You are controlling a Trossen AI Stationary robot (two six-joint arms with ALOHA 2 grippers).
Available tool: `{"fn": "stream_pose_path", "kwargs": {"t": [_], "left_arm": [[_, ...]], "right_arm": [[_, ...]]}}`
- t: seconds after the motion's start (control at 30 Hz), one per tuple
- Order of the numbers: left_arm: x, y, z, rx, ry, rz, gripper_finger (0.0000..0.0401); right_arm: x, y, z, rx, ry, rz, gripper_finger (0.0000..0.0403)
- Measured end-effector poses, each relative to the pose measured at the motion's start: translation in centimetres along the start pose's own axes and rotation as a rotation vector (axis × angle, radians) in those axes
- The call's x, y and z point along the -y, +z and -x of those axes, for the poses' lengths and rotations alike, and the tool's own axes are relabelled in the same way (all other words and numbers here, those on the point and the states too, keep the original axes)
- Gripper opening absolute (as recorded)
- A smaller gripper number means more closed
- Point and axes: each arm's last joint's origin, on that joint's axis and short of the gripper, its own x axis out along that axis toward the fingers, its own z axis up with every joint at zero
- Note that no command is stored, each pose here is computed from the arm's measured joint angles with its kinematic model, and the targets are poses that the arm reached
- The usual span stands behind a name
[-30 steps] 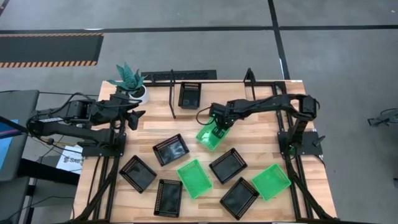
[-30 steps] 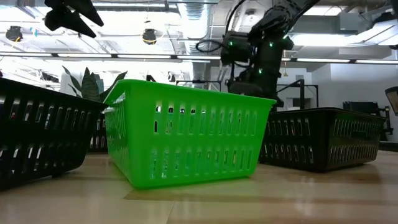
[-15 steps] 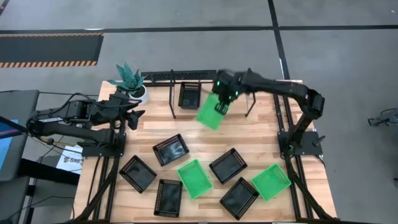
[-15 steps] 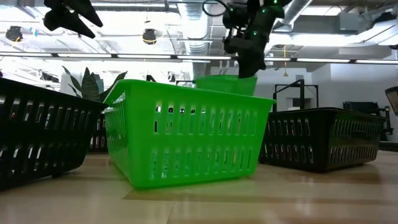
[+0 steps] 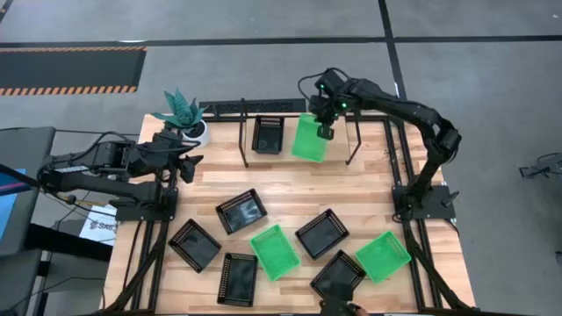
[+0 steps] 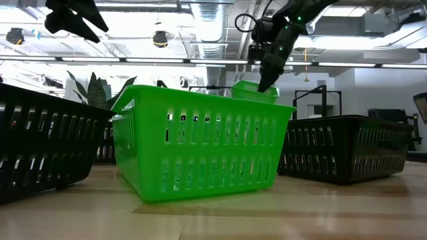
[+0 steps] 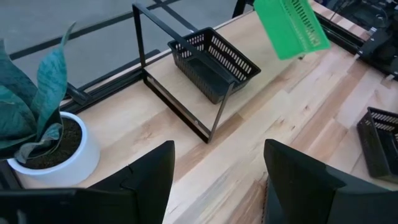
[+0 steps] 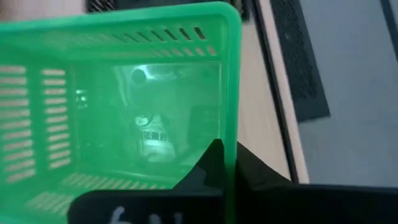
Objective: Stack baskets on shelf by color
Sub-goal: Put the green basket on the shelf
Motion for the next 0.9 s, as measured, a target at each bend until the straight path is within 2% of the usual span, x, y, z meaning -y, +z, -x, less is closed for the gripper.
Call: {"fn": "stream_pose_path", "kwargs": {"t": [0.13,0.33,0.43,0.7,0.9], "left_arm": [[0.0,0.0,0.0,0.001,0.001,0.015,0.0236],[0.0,0.0,0.0,0.002,0.002,0.019,0.0236],[0.0,0.0,0.0,0.001,0.003,0.018,0.0236],[0.0,0.0,0.0,-0.001,0.002,0.017,0.0236],[0.0,0.0,0.0,-0.003,0.0,0.017,0.0236]], "right_arm": [[0.3,0.0,-0.2,0.009,-0.009,0.03,0.0012],[1.2,0.1,-2.5,-0.032,0.01,0.036,0.0034],[1.7,0.2,-3.7,-0.095,0.044,0.026,0.0031],[2.8,1.8,-5.2,-0.138,0.068,0.027,0.0017],[3.4,1.8,-7.2,-0.209,0.014,0.049,0.004]]}}
